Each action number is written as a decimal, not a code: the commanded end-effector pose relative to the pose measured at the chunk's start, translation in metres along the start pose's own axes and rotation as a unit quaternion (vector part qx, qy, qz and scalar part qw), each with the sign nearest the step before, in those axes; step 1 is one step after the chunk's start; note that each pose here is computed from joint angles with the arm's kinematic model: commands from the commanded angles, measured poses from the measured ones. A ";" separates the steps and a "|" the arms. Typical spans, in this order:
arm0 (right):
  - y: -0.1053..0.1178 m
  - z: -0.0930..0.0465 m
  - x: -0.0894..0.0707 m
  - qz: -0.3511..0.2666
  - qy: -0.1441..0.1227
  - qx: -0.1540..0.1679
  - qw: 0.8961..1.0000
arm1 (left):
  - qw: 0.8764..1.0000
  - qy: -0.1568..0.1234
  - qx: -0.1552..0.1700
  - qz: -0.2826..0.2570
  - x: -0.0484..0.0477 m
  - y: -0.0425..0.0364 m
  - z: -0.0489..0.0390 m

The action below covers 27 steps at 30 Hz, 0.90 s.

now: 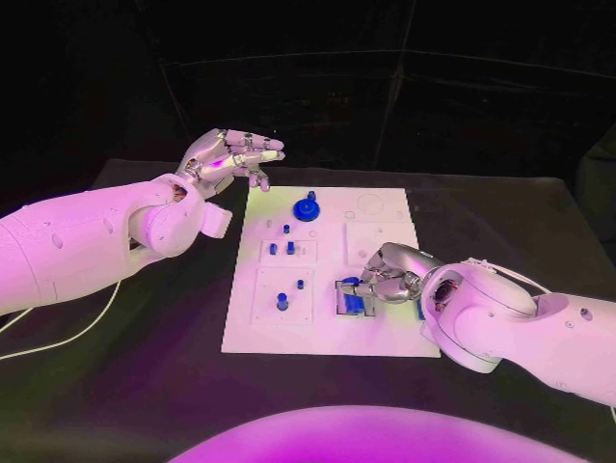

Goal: Assemble the parts on the task board

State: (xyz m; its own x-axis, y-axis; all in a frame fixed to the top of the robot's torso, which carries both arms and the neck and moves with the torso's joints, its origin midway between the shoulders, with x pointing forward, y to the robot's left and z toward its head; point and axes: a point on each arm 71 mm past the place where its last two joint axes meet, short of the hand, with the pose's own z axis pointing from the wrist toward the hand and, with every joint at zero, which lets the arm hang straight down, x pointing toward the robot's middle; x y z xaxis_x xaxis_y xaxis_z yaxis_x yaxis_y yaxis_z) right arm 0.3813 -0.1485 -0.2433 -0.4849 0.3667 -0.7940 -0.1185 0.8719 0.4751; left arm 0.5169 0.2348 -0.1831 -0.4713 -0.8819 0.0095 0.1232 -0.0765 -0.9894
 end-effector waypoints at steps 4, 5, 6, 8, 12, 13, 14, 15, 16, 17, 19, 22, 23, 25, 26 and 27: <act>0.000 0.005 0.001 -0.002 0.007 0.014 1.000 | 1.000 0.005 0.002 -0.005 0.0015 -0.0013 0.0006; 0.000 0.005 0.001 -0.003 0.006 0.014 1.000 | 1.000 0.005 0.002 -0.005 0.0015 -0.0013 0.0005; 0.000 0.006 0.001 -0.004 0.005 0.014 1.000 | 1.000 0.005 0.002 -0.005 0.0015 -0.0013 0.0005; 0.001 0.006 0.002 -0.007 0.005 0.013 1.000 | 1.000 0.005 0.002 -0.005 0.0015 -0.0013 0.0005; 0.002 0.008 0.002 -0.018 0.003 0.010 1.000 | 1.000 0.005 0.001 -0.005 0.0014 -0.0013 0.0005; 0.002 0.008 0.002 -0.020 0.002 0.009 1.000 | 1.000 0.005 0.001 -0.005 0.0013 -0.0013 0.0004; 0.002 0.008 0.002 -0.021 0.001 0.008 1.000 | 1.000 0.005 0.001 -0.005 0.0012 -0.0013 0.0004; 0.002 0.008 0.001 -0.024 -0.001 0.008 1.000 | 1.000 0.004 0.001 -0.005 0.0012 -0.0013 0.0003; 0.002 0.008 0.001 -0.026 -0.003 0.007 1.000 | 1.000 0.004 0.001 -0.005 0.0011 -0.0013 0.0003; 0.002 0.008 0.001 -0.027 -0.004 0.007 1.000 | 1.000 0.004 0.001 -0.005 0.0011 -0.0013 0.0002; 0.002 0.007 0.000 -0.031 -0.008 0.005 0.999 | 1.000 0.004 0.001 -0.005 0.0011 -0.0013 0.0002; 0.002 0.006 -0.001 -0.034 -0.011 0.003 0.999 | 1.000 0.004 0.001 -0.005 0.0009 -0.0013 0.0001; 0.002 0.005 -0.001 -0.034 -0.012 0.002 0.999 | 1.000 0.004 0.001 -0.005 0.0008 -0.0013 0.0001; 0.001 0.005 -0.002 -0.032 -0.015 0.000 0.999 | 1.000 0.004 0.001 -0.005 0.0005 -0.0013 0.0000; 0.002 0.004 -0.002 -0.031 -0.018 -0.001 0.999 | 1.000 0.004 0.000 -0.005 0.0003 -0.0013 0.0000; 0.002 0.004 -0.003 -0.028 -0.022 -0.003 0.999 | 1.000 0.004 0.000 -0.005 0.0003 -0.0012 0.0000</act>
State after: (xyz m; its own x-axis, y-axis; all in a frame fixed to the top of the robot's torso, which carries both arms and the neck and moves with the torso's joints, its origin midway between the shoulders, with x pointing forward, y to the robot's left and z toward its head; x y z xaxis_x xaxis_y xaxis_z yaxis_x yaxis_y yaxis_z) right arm 0.3858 -0.1479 -0.2450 -0.4650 0.3287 -0.8220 -0.1287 0.8935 0.4301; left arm 0.5166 0.2353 -0.1830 -0.4716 -0.8818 0.0097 0.1210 -0.0756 -0.9898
